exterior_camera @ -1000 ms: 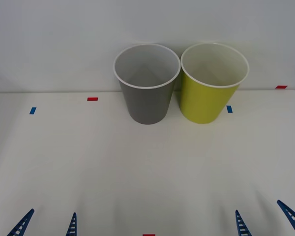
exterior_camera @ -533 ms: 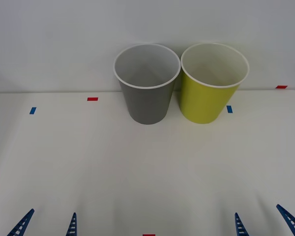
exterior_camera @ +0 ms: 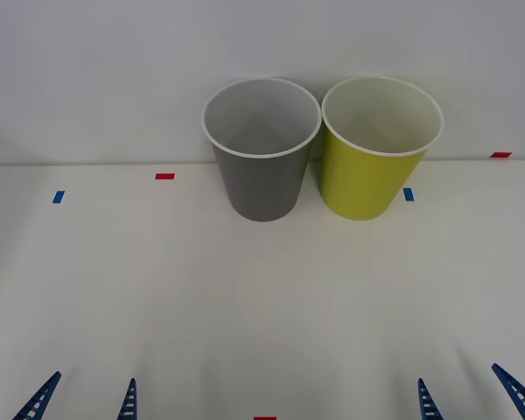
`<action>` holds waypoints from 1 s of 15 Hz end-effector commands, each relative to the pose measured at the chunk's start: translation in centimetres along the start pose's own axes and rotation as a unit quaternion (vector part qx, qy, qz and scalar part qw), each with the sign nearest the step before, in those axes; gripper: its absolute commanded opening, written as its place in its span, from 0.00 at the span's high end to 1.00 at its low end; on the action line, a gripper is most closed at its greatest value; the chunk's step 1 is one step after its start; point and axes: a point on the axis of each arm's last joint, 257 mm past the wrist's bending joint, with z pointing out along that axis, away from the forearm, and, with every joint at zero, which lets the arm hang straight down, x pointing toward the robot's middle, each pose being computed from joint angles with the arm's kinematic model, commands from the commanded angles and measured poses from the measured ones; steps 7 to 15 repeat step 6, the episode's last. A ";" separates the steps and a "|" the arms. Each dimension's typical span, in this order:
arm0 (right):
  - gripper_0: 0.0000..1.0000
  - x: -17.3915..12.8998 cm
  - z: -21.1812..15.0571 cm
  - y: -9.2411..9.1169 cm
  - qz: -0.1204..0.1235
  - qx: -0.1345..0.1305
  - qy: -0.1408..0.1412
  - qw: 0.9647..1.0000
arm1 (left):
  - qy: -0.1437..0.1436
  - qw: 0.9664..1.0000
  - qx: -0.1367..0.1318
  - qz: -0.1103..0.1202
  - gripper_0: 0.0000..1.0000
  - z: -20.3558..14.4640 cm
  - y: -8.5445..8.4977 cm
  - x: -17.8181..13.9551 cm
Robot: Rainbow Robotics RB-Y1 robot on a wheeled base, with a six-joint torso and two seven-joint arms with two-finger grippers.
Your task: Put cans in the gray bin and PET bottles in the light green bin.
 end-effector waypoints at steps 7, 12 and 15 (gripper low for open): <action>0.00 0.0 0.0 0.0 0.000 0.000 0.000 1.000 | 0.000 1.000 0.000 0.000 0.00 0.0 0.0 0.0; 0.00 0.0 0.0 0.0 0.000 0.000 0.000 1.000 | 0.000 1.000 0.000 0.000 0.00 0.0 0.0 0.0; 0.00 0.0 0.0 0.0 0.000 0.000 0.000 1.000 | 0.000 1.000 0.000 0.000 0.00 0.0 0.0 0.0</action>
